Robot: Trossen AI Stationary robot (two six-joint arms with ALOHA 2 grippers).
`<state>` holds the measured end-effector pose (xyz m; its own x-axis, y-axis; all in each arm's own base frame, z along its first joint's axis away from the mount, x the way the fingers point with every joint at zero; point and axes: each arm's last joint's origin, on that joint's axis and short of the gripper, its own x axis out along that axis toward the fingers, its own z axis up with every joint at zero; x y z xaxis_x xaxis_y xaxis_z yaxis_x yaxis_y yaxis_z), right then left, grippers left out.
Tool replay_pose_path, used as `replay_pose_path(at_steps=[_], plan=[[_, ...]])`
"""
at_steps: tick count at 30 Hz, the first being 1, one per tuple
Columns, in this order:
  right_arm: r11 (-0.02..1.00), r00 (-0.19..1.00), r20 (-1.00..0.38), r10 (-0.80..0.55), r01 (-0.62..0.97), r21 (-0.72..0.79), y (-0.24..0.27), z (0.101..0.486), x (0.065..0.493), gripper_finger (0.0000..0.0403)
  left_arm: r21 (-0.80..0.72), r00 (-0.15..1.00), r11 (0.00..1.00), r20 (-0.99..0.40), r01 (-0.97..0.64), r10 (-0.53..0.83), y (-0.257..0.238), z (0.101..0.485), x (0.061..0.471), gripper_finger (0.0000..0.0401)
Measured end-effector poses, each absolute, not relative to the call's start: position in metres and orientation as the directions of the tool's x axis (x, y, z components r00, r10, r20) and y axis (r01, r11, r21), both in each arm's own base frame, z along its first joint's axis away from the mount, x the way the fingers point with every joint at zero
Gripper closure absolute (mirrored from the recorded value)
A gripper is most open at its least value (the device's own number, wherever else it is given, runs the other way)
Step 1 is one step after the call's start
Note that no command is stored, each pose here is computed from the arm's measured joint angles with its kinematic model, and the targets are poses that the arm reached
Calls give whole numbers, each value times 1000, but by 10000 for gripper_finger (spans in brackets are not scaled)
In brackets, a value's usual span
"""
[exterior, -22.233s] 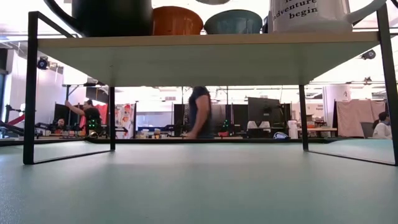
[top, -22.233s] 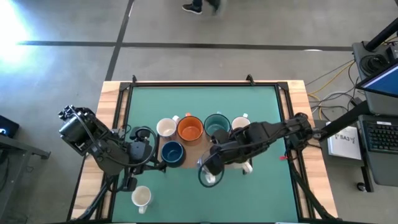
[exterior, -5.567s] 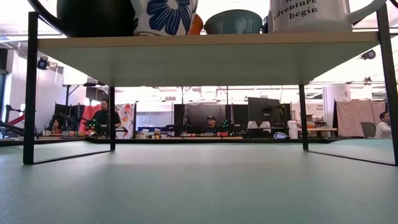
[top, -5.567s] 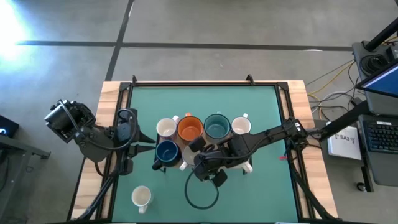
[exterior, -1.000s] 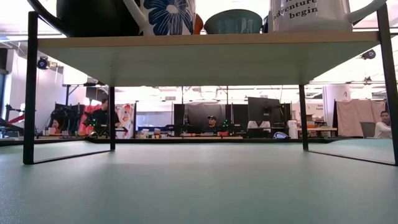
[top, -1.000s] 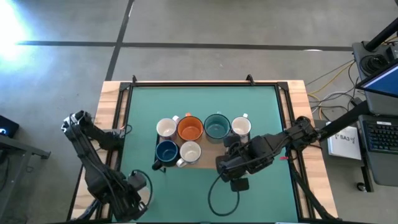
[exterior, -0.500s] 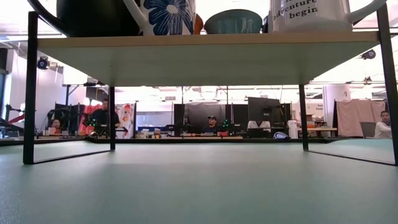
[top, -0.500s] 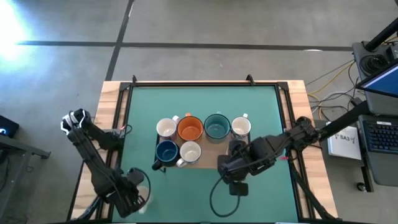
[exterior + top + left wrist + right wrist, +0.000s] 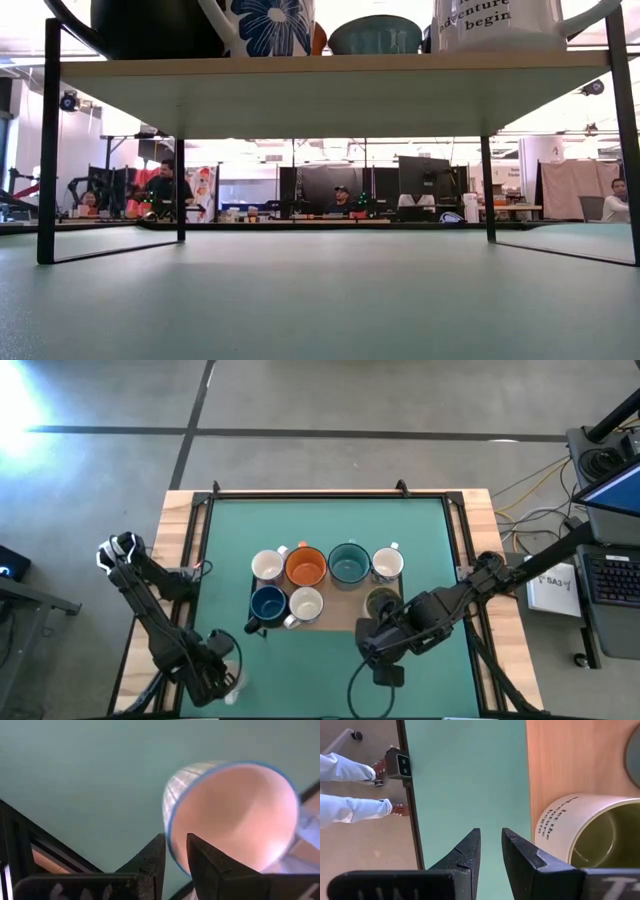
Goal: Place coffee mugs
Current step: Put the white patterned mug on the shelf
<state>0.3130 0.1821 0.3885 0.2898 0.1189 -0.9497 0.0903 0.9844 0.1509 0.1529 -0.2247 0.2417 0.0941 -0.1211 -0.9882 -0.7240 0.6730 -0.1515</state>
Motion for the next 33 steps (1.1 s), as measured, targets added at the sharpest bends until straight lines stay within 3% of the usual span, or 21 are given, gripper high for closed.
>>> replay_pose_path(at_steps=[13,18,33], plan=[[985,290,-949,120,82,149,183,389,313,335,-144,96,613,-989,-777,-111,-221,221,151,342],[986,290,-950,119,81,149,183,389,313,335,-190,124,603,-981,-775,-149,-224,223,155,382],[982,323,-931,172,18,187,174,411,294,335,-345,253,498,-936,-796,-244,-227,258,194,393]])
